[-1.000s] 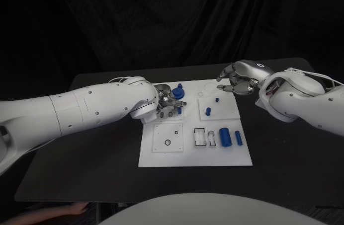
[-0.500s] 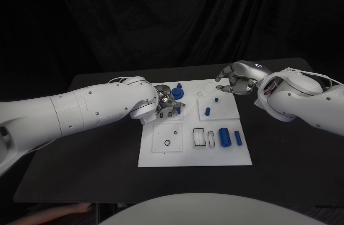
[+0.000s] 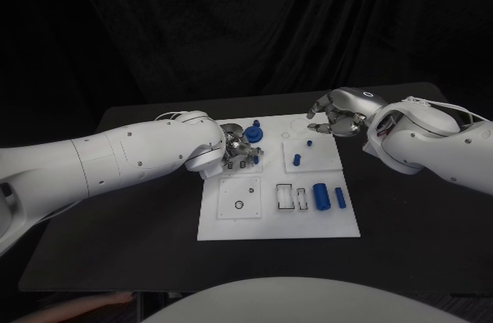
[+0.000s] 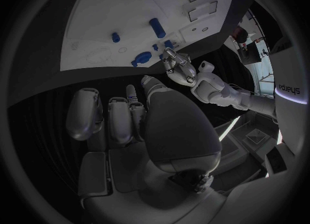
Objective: Assemble the parts on the task board
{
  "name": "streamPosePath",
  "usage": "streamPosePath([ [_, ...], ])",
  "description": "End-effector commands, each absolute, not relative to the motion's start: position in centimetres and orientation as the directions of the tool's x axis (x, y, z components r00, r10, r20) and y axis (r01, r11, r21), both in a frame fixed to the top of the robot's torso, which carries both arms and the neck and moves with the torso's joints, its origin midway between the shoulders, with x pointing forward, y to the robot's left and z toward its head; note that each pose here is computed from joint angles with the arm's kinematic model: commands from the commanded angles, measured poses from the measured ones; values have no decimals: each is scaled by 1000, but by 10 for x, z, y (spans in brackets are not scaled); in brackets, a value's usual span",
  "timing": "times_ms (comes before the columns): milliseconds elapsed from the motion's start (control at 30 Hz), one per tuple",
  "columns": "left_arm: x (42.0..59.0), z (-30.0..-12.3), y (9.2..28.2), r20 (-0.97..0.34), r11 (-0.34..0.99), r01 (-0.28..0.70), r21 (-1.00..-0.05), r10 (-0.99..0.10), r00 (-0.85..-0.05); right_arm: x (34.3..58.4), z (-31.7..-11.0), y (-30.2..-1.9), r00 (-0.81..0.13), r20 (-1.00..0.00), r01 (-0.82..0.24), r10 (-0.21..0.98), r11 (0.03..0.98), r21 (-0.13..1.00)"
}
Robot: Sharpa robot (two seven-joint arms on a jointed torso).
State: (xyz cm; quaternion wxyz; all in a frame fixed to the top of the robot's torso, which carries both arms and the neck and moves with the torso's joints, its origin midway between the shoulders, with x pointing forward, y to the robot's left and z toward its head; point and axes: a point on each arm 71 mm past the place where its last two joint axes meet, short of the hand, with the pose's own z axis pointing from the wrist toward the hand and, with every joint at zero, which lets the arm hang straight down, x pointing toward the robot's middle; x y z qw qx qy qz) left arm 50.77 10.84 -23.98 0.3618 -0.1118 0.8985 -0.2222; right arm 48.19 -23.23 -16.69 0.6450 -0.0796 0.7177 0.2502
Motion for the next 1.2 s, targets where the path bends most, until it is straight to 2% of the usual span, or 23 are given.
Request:
streamPosePath([
  [33, 507, -241, 105, -590, 874, -24, -486, -348, -728, 482, -169, -233, -163, -966, -425, 199, 870, 250],
  [1200, 506, -246, 107, -571, 874, -9, -486, -325, -754, 483, -170, -233, -177, -966, -413, 188, 877, 246],
])
